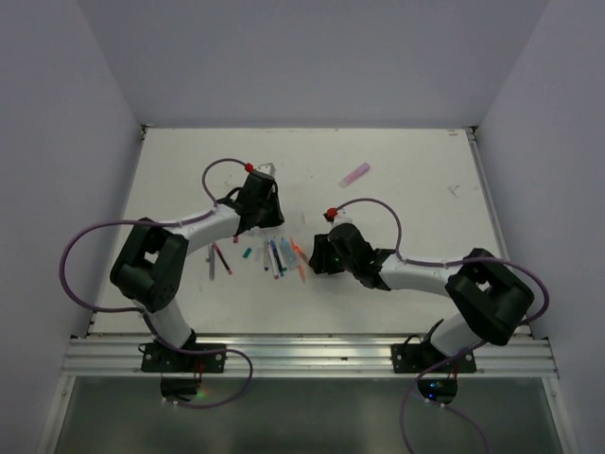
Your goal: Open the pen caps
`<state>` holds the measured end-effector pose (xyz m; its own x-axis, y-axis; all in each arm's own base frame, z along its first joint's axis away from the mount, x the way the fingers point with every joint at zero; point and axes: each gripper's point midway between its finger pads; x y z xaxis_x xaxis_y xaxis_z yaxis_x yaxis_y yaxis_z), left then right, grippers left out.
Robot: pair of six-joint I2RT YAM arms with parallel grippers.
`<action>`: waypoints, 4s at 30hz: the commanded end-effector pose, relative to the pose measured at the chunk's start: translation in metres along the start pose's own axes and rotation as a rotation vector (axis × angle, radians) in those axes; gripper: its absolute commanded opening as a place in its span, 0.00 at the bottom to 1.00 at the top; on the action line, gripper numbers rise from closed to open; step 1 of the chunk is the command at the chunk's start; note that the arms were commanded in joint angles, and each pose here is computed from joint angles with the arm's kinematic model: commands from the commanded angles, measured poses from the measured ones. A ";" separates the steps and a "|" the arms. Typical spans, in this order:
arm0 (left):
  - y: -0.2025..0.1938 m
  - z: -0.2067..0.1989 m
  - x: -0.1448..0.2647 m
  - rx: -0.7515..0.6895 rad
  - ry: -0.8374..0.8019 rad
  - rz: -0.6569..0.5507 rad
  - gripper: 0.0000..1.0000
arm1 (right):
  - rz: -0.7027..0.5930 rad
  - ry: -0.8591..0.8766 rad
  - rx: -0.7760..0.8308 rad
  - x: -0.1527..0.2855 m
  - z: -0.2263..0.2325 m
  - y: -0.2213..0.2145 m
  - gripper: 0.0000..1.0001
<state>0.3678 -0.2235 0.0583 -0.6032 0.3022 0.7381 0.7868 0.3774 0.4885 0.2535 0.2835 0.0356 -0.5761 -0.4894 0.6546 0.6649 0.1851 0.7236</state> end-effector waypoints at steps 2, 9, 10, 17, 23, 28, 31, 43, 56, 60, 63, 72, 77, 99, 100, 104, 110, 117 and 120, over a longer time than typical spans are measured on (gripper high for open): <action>0.020 -0.005 -0.004 -0.031 0.008 -0.047 0.09 | -0.085 -0.096 0.018 0.023 -0.017 0.023 0.50; 0.019 0.003 -0.011 -0.049 0.041 -0.044 0.18 | -0.103 -0.200 0.032 0.037 -0.038 0.023 0.53; 0.019 0.003 -0.011 -0.051 0.042 -0.043 0.18 | -0.104 -0.208 0.029 0.038 -0.040 0.023 0.53; 0.012 0.011 -0.010 -0.057 0.061 -0.029 0.20 | -0.122 -0.258 0.035 0.045 -0.053 0.030 0.54; 0.013 0.017 -0.005 -0.063 0.081 -0.045 0.25 | -0.126 -0.283 0.030 0.050 -0.060 0.030 0.54; 0.015 0.016 -0.002 -0.054 0.083 -0.053 0.26 | -0.138 -0.306 0.035 0.054 -0.065 0.033 0.54; 0.020 0.011 0.008 -0.048 0.072 -0.065 0.30 | -0.137 -0.342 0.039 0.060 -0.070 0.041 0.56; 0.084 -0.024 0.117 -0.083 -0.020 -0.295 0.90 | -0.102 -0.638 -0.106 0.055 -0.156 0.139 0.68; 0.082 0.028 0.169 -0.166 0.109 -0.420 1.00 | -0.019 -0.765 -0.236 -0.056 -0.212 0.194 0.64; 0.073 0.033 0.174 -0.167 0.087 -0.422 1.00 | 0.010 -0.787 -0.260 -0.081 -0.224 0.187 0.64; 0.072 0.035 0.180 -0.159 0.086 -0.428 1.00 | 0.020 -0.795 -0.286 -0.093 -0.230 0.183 0.64; 0.064 0.018 0.186 -0.124 -0.026 -0.412 1.00 | 0.054 -0.806 -0.321 -0.112 -0.238 0.161 0.62; 0.050 0.018 0.178 -0.106 -0.051 -0.356 1.00 | 0.104 -0.819 -0.348 -0.116 -0.243 0.134 0.46; 0.039 -0.069 0.131 0.064 -0.354 -0.139 1.00 | -0.279 -0.085 0.198 0.033 -0.023 0.095 0.00; 0.041 -0.071 0.129 0.071 -0.359 -0.140 1.00 | -0.338 -0.009 0.198 0.047 -0.009 0.100 0.00; 0.044 -0.090 0.121 0.108 -0.409 -0.108 0.98 | -0.415 0.104 0.242 0.069 0.022 0.109 0.00; 0.050 -0.130 0.125 0.110 -0.425 -0.149 0.97 | -0.473 0.151 0.248 0.078 0.038 0.121 0.00; 0.047 -0.132 0.118 0.172 -0.371 -0.221 0.84 | -0.496 0.193 0.226 0.079 0.048 0.123 0.00; 0.044 -0.132 0.116 0.191 -0.377 -0.223 0.81 | -0.506 0.188 0.227 0.082 0.047 0.124 0.00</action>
<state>0.3374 -0.2892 0.2136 -0.7302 0.5190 0.4443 0.6829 0.5351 0.4973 0.2676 0.3024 0.1717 -0.6873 -0.6812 0.2520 0.2457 0.1085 0.9633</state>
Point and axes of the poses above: each gripper's point midway between its finger pads, its own x axis back along the fingers, its own z axis along the line the jaws close on, y = z × x, and after that the axes turned 12 degrees about x, right-handed
